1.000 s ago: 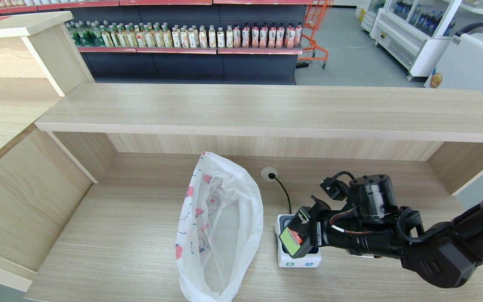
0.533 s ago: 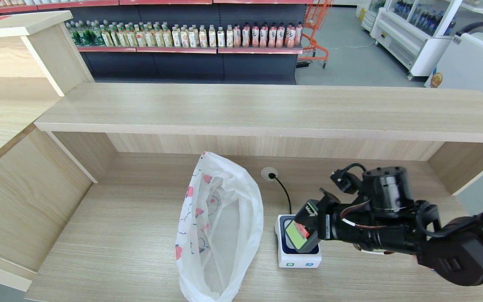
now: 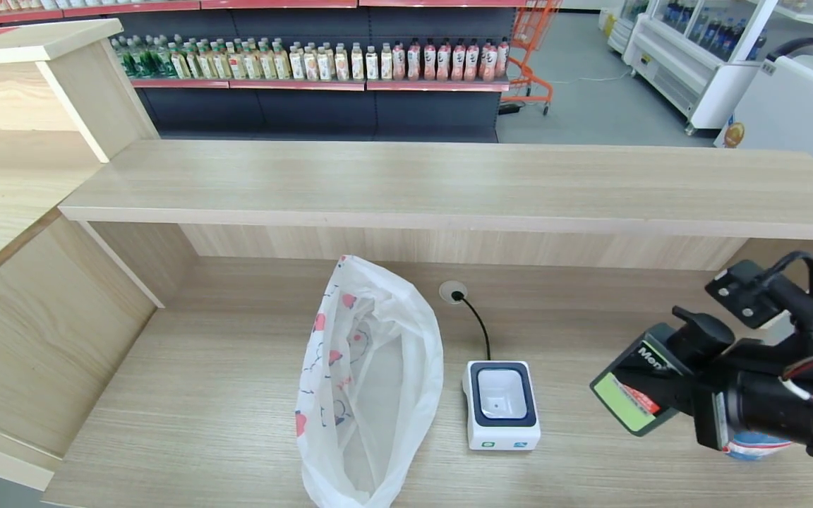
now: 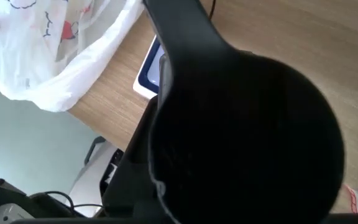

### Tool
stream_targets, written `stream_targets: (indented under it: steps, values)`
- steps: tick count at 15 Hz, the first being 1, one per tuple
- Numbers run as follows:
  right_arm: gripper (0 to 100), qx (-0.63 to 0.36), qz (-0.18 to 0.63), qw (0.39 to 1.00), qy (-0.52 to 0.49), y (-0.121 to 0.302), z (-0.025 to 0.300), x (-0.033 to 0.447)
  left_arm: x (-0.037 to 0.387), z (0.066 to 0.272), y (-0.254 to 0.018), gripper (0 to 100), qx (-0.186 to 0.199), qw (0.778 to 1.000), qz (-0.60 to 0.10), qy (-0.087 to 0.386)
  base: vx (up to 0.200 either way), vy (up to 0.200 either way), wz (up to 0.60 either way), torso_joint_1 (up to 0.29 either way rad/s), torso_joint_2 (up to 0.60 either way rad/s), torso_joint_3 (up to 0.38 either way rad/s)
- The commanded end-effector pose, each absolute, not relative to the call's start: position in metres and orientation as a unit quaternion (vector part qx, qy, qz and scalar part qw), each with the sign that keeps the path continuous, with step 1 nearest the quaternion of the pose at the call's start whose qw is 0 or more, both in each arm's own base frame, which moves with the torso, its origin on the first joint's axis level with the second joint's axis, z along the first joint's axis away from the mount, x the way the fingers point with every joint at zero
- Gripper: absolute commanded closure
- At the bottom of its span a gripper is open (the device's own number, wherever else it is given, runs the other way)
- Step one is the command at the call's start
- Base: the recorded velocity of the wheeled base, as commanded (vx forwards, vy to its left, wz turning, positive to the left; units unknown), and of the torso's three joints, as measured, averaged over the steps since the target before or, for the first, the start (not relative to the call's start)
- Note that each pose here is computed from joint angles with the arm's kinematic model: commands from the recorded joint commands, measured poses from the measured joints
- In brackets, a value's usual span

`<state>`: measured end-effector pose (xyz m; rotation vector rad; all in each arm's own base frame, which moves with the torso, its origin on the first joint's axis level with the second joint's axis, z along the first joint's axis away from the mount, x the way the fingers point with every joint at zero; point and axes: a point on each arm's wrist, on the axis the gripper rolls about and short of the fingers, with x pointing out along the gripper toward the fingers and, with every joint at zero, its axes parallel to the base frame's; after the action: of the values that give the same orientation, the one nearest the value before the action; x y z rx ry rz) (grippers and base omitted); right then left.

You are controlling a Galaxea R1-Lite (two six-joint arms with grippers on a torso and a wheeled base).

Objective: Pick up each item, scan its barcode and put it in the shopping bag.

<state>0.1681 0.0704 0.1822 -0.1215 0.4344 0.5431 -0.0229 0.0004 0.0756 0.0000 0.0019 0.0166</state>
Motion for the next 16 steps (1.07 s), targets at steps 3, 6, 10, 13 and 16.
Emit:
stream_targets:
  steps: [3,6,10,13,16]
  values:
    - [100,-0.046,0.260,0.946,0.189,0.059,0.186,0.145,-0.023,0.076,0.000,0,0.001,1.000,0.008,0.001,0.000,0.000,0.00,0.000,0.00,0.000]
    - [100,-0.028,0.260,0.945,0.197,0.061,0.185,0.146,-0.023,0.076,0.000,0,0.000,1.000,0.008,0.001,0.000,0.000,0.00,0.000,0.00,0.000]
    - [100,-0.018,0.270,0.941,0.203,0.062,0.184,0.146,-0.023,0.076,0.000,0,0.001,1.000,0.008,0.001,-0.200,0.000,0.00,0.011,0.00,0.005]
    - [100,-0.016,0.280,0.938,0.205,0.063,0.184,0.149,-0.023,0.076,0.000,0,0.000,1.000,0.008,0.001,0.000,0.000,0.00,0.000,0.00,0.000]
    - [100,-0.014,0.290,0.935,0.205,0.067,0.188,0.158,-0.023,0.076,0.000,0,-0.002,1.000,0.008,0.001,0.000,0.067,0.00,0.006,0.00,0.001]
